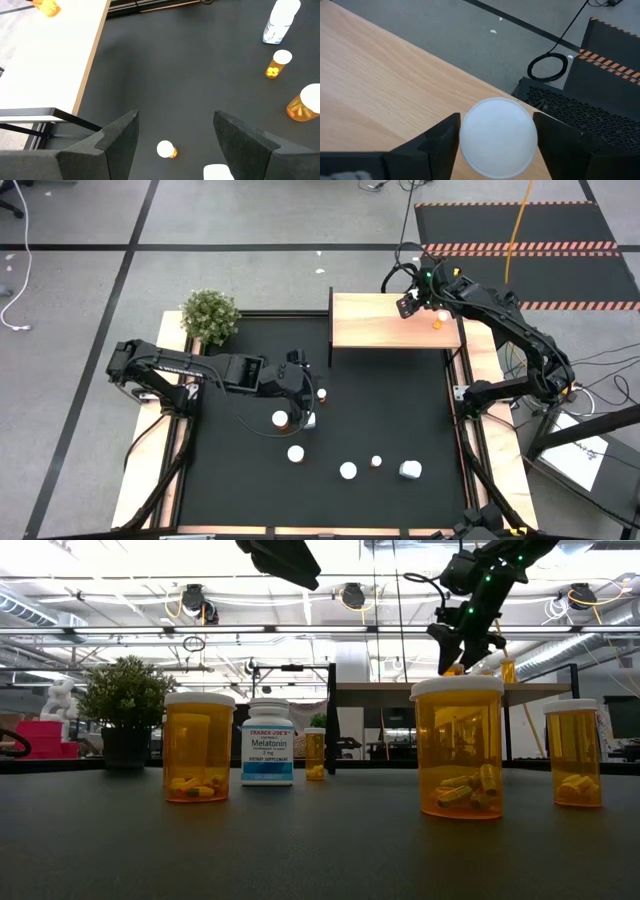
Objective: Pick and place medicine bottles onto shelf by color
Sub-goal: Put the large orange pill bottle on the shelf
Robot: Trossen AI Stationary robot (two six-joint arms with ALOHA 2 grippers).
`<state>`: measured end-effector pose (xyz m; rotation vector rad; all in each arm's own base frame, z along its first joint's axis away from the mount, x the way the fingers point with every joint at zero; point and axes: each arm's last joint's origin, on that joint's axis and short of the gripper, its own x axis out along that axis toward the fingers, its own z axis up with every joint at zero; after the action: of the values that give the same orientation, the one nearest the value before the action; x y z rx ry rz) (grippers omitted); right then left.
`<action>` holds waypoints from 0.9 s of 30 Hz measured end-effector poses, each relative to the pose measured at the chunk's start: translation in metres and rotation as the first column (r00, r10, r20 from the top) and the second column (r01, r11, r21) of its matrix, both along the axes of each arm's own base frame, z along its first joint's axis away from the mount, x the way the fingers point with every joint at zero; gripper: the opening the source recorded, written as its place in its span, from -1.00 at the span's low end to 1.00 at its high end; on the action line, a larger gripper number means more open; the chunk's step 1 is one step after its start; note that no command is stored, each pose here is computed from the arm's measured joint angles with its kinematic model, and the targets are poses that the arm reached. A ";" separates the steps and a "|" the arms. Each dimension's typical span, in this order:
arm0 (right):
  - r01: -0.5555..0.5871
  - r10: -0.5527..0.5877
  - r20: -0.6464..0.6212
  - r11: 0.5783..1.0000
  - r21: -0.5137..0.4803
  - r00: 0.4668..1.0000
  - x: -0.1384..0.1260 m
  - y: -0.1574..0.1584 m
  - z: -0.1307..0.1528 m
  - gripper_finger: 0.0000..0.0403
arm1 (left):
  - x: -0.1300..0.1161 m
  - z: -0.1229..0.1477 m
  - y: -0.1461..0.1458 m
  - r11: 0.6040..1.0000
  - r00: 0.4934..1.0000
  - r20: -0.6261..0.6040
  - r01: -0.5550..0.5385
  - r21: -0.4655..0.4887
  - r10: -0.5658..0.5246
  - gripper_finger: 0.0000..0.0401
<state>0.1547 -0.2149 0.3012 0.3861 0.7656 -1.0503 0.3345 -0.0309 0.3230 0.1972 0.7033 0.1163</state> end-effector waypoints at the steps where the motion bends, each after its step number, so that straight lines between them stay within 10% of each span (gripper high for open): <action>1: 0.000 0.000 0.004 1.000 -0.005 1.000 0.000 0.000 0.001 0.21 | 0.000 0.000 0.000 1.000 1.000 0.000 -0.001 0.000 0.001 0.27; 19: -0.215 0.246 0.149 0.957 -0.194 0.958 -0.002 0.098 0.059 0.21 | -0.009 -0.009 -0.004 1.000 0.992 -0.123 0.013 0.013 -0.011 0.27; 27: -0.334 0.373 0.211 0.921 -0.201 0.903 -0.004 0.148 0.064 0.21 | -0.003 -0.007 -0.054 0.970 0.975 -0.015 0.220 -0.104 -0.223 0.27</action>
<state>0.1508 -0.0673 0.3655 0.2210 0.4997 -0.6965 0.3318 -0.0848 0.3156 0.1786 0.7071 -0.1357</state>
